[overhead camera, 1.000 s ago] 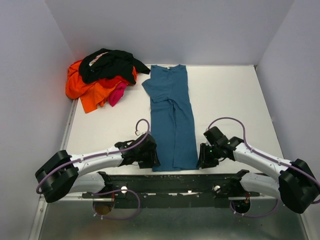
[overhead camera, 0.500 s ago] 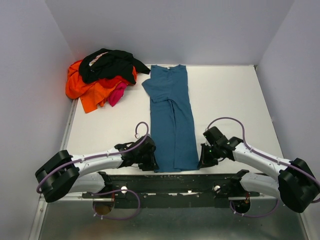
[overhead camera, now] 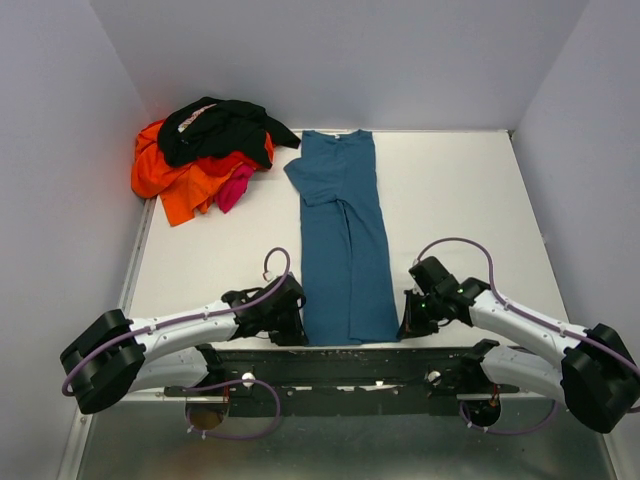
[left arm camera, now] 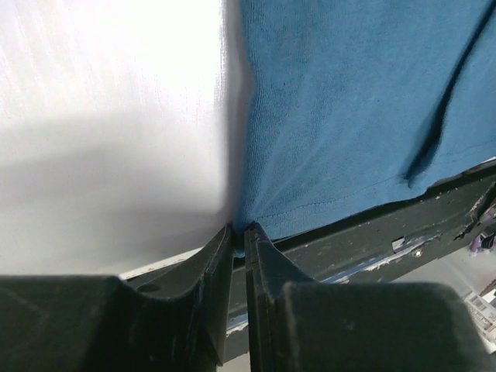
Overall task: Fold and stack the t-shirts
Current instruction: Grab the bottom of the folded rectangular tshirt with both arms, then fold the folded rectangular tshirt in 1/3 of the way
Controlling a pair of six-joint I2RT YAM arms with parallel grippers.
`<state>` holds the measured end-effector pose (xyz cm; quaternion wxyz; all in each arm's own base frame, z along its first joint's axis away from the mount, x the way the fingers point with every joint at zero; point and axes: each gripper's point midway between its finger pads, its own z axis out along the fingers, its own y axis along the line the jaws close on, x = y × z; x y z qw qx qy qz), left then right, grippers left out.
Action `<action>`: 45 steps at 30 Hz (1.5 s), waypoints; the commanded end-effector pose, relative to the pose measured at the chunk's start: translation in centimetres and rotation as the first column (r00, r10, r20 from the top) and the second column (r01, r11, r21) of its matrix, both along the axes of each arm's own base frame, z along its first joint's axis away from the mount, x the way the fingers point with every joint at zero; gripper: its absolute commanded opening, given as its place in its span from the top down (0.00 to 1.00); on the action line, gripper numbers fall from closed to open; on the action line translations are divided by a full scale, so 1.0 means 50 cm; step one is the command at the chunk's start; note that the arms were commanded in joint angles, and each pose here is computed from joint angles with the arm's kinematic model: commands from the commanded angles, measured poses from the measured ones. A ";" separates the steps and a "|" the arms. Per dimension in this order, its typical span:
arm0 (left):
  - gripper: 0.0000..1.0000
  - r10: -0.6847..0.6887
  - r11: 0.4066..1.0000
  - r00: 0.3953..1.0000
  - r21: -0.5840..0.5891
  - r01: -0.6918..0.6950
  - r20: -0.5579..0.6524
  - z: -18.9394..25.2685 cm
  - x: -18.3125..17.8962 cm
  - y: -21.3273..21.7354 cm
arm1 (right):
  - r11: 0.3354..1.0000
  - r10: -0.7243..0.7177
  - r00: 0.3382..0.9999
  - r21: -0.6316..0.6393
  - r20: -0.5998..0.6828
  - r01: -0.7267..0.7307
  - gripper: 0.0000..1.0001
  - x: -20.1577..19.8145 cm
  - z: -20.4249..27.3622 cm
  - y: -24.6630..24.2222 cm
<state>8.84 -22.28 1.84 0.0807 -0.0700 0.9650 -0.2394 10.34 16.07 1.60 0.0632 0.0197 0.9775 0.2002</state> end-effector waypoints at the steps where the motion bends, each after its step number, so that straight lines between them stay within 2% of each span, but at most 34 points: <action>1: 0.75 0.005 1.000 1.000 -0.012 -0.005 0.000 -0.005 -0.002 -0.003 | 1.000 0.000 1.000 0.004 -0.016 0.000 0.99 -0.012 -0.002 -0.002; 5: 0.78 0.018 0.998 1.000 -0.053 -0.018 -0.007 -0.004 -0.003 -0.014 | 1.000 0.002 1.000 0.015 -0.012 -0.002 0.99 -0.013 0.002 0.001; 8: 1.00 0.021 0.999 1.000 -0.050 -0.022 -0.010 0.001 -0.006 -0.009 | 1.000 0.002 1.000 0.019 -0.004 -0.001 0.99 -0.012 0.013 0.001; 13: 1.00 0.013 0.999 0.999 -0.031 -0.011 0.047 0.050 0.006 0.002 | 1.000 -0.017 0.998 0.024 0.063 0.015 0.99 0.009 0.068 0.000; 16: 1.00 0.023 0.998 0.995 -0.058 -0.018 0.097 0.093 0.040 -0.001 | 1.000 -0.030 0.986 0.001 0.166 0.031 0.99 0.052 0.113 -0.004; 20: 1.00 0.062 0.995 0.984 -0.093 -0.047 0.166 0.139 0.115 -0.001 | 0.999 -0.032 0.962 -0.025 0.271 0.040 0.99 0.123 0.171 0.005; 25: 1.00 0.121 0.991 0.952 -0.090 -0.100 0.280 0.182 0.250 0.001 | 0.997 -0.064 0.936 -0.014 0.345 0.073 0.99 0.258 0.226 0.025; 29: 1.00 0.173 0.984 0.917 -0.026 -0.175 0.360 0.194 0.375 0.018 | 0.993 -0.085 0.939 -0.047 0.333 0.107 0.99 0.365 0.222 0.022; 34: 1.00 0.231 0.966 0.889 0.016 -0.258 0.396 0.186 0.507 0.032 | 0.991 -0.114 0.939 -0.030 0.325 0.131 0.99 0.477 0.221 0.031; 39: 1.00 0.272 0.950 0.866 0.027 -0.312 0.420 0.171 0.588 0.048 | 0.987 -0.145 0.942 -0.020 0.301 0.158 0.99 0.560 0.206 0.038; 45: 1.00 0.267 0.945 0.865 0.062 -0.322 0.426 0.158 0.649 0.046 | 0.984 -0.170 0.943 -0.008 0.285 0.180 0.99 0.640 0.192 0.034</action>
